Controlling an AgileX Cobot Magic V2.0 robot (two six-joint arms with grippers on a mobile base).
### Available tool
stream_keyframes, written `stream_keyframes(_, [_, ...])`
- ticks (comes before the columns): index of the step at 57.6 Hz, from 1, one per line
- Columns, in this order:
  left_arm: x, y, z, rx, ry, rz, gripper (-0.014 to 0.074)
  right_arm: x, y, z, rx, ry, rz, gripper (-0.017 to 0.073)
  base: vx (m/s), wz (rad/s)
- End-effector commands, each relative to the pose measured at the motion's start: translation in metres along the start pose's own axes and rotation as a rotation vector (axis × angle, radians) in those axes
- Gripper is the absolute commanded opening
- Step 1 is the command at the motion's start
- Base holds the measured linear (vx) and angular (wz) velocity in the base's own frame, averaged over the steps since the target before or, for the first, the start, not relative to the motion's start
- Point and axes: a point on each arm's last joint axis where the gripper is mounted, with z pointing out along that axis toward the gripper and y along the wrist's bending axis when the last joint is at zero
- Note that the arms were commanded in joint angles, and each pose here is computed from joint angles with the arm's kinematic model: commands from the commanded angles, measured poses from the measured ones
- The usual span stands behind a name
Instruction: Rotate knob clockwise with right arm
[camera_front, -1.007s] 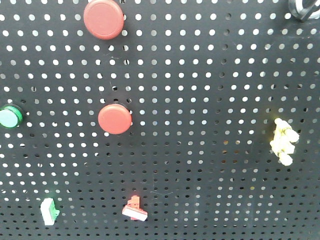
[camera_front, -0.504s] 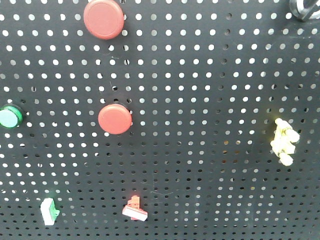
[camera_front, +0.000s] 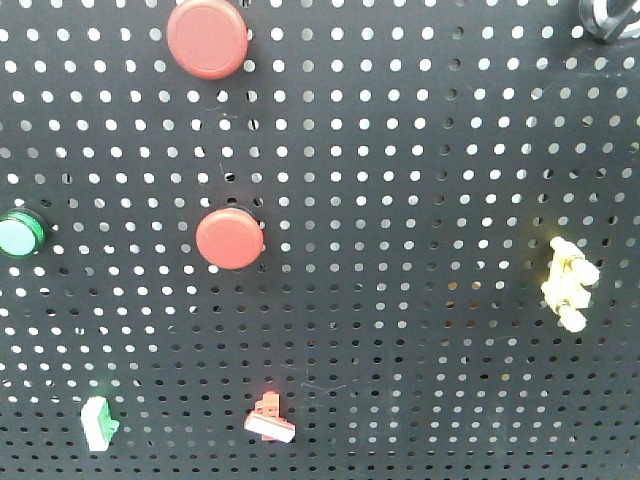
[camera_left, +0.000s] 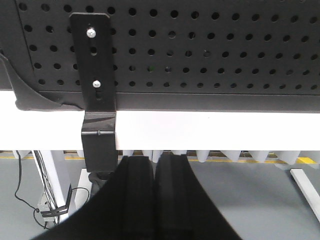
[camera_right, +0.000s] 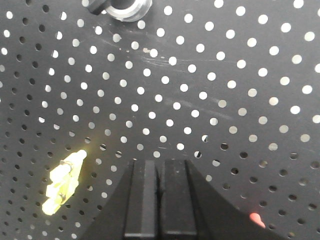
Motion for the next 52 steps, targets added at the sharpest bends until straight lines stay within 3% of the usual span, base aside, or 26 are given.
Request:
stream_keyframes(1, [-0.004,0.0,0.0,-0.002,-0.073,-0.014,-0.0006,-0.014,-0.002,0.0,0.007,-0.106,0.023,-0.0009,0.0,0.0])
stream_keyframes(7, [-0.004,0.0,0.0,-0.002,-0.073,-0.014,-0.0006,-0.011,0.006,0.002,-0.071,-0.094,0.2,-0.0009,0.0,0.0])
stream_keyframes(17, [-0.004,0.0,0.0,-0.002,-0.073,-0.014,-0.0006,0.044,0.042,0.03,-0.178,-0.019,0.292,-0.0009,0.0,0.0])
stream_keyframes(24, [-0.004,0.0,0.0,-0.002,-0.073,-0.014,-0.0006,0.113,0.075,0.036,-0.228,-0.031,0.394,-0.0009,0.0,0.0])
stream_keyframes(29, [-0.004,0.0,0.0,-0.002,-0.073,-0.014,-0.0006,0.155,0.086,0.025,-0.207,-0.097,0.482,-0.0009,0.0,0.0])
stream_keyframes(35, [-0.004,0.0,0.0,-0.002,-0.073,-0.014,-0.0006,0.194,0.085,0.007,-0.085,-0.152,0.593,-0.0009,0.0,0.0])
stream_keyframes(41, [-0.004,0.0,0.0,-0.002,-0.073,-0.014,-0.0006,0.22,0.081,-0.01,0.052,-0.141,0.602,-0.0009,0.0,0.0])
stream_keyframes(52, [-0.004,0.0,0.0,-0.002,-0.073,-0.014,-0.0006,0.25,0.082,-0.03,0.218,0.041,0.499,-0.0009,0.0,0.0])
